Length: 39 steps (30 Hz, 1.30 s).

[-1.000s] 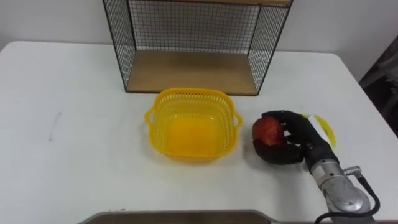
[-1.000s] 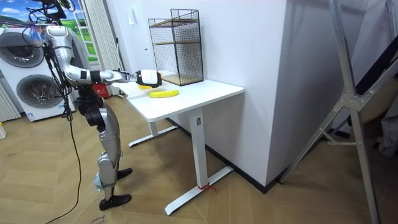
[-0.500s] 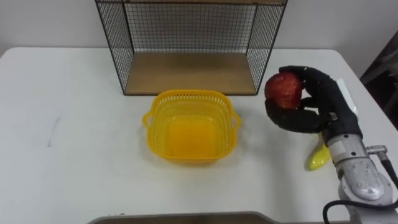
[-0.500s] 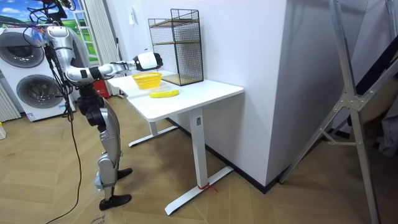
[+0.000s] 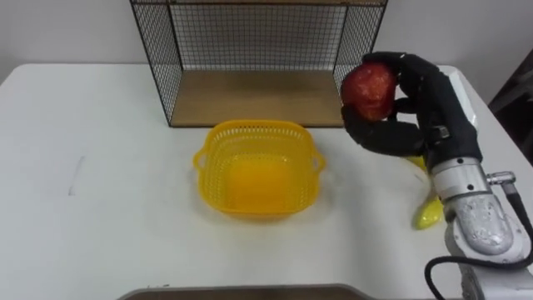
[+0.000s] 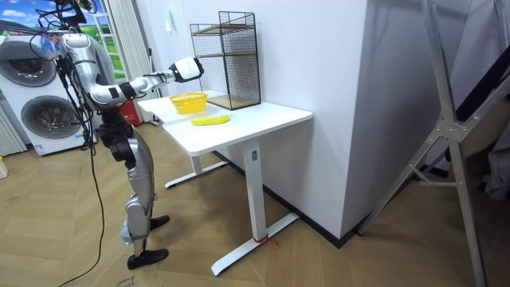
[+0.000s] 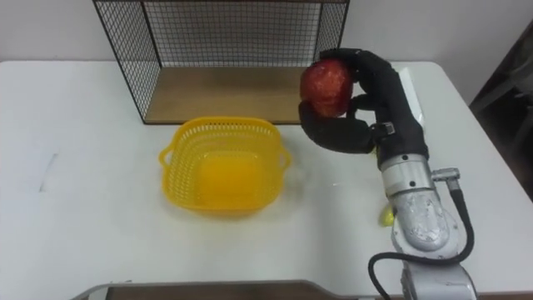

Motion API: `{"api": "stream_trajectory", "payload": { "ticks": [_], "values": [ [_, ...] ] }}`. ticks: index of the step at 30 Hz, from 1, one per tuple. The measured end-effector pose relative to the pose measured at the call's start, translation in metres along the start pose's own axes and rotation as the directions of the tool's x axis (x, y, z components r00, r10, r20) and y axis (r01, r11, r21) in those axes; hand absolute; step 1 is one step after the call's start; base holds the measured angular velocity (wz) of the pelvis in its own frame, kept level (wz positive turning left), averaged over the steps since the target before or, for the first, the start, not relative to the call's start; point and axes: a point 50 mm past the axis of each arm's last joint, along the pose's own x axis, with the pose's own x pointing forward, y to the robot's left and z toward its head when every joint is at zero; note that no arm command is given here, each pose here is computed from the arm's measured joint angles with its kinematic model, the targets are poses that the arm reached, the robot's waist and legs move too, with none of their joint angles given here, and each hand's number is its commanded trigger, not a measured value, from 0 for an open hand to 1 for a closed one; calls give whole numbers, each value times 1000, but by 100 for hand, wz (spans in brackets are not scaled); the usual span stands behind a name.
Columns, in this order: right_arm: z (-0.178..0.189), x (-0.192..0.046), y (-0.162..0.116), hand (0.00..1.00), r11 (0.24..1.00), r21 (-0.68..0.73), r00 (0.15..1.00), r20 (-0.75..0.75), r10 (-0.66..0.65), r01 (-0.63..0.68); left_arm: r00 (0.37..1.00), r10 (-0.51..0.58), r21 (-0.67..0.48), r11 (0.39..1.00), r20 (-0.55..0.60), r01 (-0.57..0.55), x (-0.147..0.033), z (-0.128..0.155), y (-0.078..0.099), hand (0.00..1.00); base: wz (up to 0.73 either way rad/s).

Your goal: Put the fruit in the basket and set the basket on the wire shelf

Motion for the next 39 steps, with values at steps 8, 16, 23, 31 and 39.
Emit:
{"api": "stream_trajectory", "payload": {
  "ticks": [8,16,23,31,39],
  "values": [
    [3,6,29,100,985,-9,985,13,175,-174,999,-1,52,999,35,-1,1,9,4,0,2],
    [-2,6,45,100,958,-3,958,-16,287,-287,998,2,68,998,67,-7,2,18,7,0,3],
    [-2,5,45,0,955,-1,955,-20,296,-296,998,2,68,998,56,-5,2,16,7,0,1],
    [-7,5,45,0,955,-1,954,-47,295,-296,999,-4,70,998,46,1,2,14,5,0,0],
    [-13,4,46,0,955,4,952,-78,297,-297,999,-26,71,997,20,24,1,10,3,0,0]
  ]
}}
